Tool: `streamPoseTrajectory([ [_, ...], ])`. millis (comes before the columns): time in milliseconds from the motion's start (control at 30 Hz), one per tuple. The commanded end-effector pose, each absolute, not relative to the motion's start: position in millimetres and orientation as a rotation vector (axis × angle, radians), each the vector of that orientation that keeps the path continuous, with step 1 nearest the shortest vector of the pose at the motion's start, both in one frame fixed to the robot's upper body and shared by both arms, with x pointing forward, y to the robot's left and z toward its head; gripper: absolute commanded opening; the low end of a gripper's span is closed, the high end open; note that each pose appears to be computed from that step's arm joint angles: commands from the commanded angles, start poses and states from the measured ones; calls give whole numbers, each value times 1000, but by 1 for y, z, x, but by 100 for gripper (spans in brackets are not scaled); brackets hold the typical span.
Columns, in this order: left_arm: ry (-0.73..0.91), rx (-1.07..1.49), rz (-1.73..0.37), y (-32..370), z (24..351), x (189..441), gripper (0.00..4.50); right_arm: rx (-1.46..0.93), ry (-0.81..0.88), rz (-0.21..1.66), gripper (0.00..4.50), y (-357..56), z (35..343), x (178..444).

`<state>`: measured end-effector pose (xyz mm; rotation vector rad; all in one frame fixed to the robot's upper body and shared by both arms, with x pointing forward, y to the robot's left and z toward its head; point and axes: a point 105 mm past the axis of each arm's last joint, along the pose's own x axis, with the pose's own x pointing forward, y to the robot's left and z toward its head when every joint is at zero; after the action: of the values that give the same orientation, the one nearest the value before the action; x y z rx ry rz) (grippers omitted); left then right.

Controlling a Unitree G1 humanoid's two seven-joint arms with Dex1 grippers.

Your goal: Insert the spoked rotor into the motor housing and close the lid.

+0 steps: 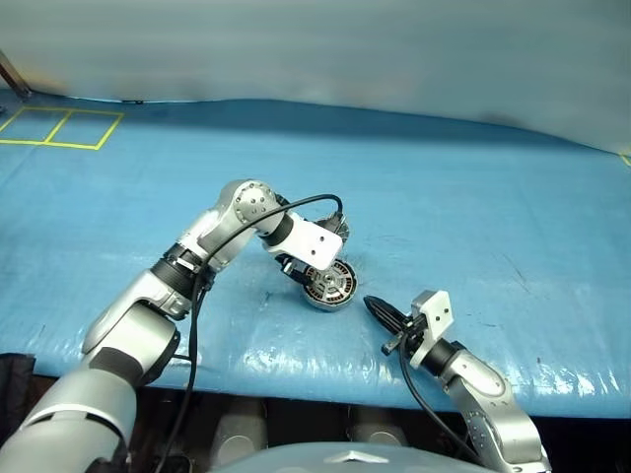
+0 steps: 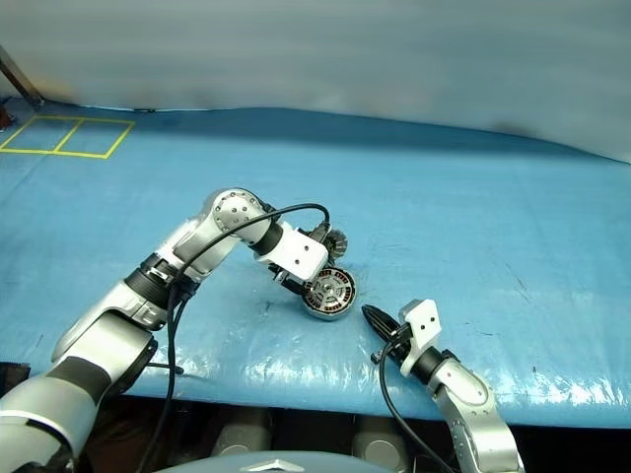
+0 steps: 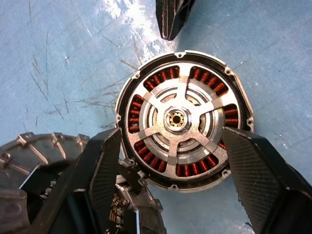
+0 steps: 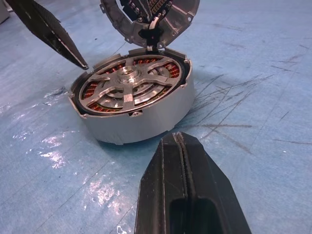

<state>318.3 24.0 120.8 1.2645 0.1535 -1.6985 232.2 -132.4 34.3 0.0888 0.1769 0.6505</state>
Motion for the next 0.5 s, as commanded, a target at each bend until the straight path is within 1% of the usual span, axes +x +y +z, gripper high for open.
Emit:
streamPoseTrajectory([
  [33, 123, 1266, -1692, 20, 128, 320, 330, 87, 129, 658, 0, -131, 47, 234],
  [267, 68, 1208, -1732, 21, 141, 311, 330, 79, 125, 648, 0, -133, 48, 235],
  [500, 49, 1058, -1855, 33, 153, 279, 330, 53, 102, 624, 0, -138, 55, 241],
])
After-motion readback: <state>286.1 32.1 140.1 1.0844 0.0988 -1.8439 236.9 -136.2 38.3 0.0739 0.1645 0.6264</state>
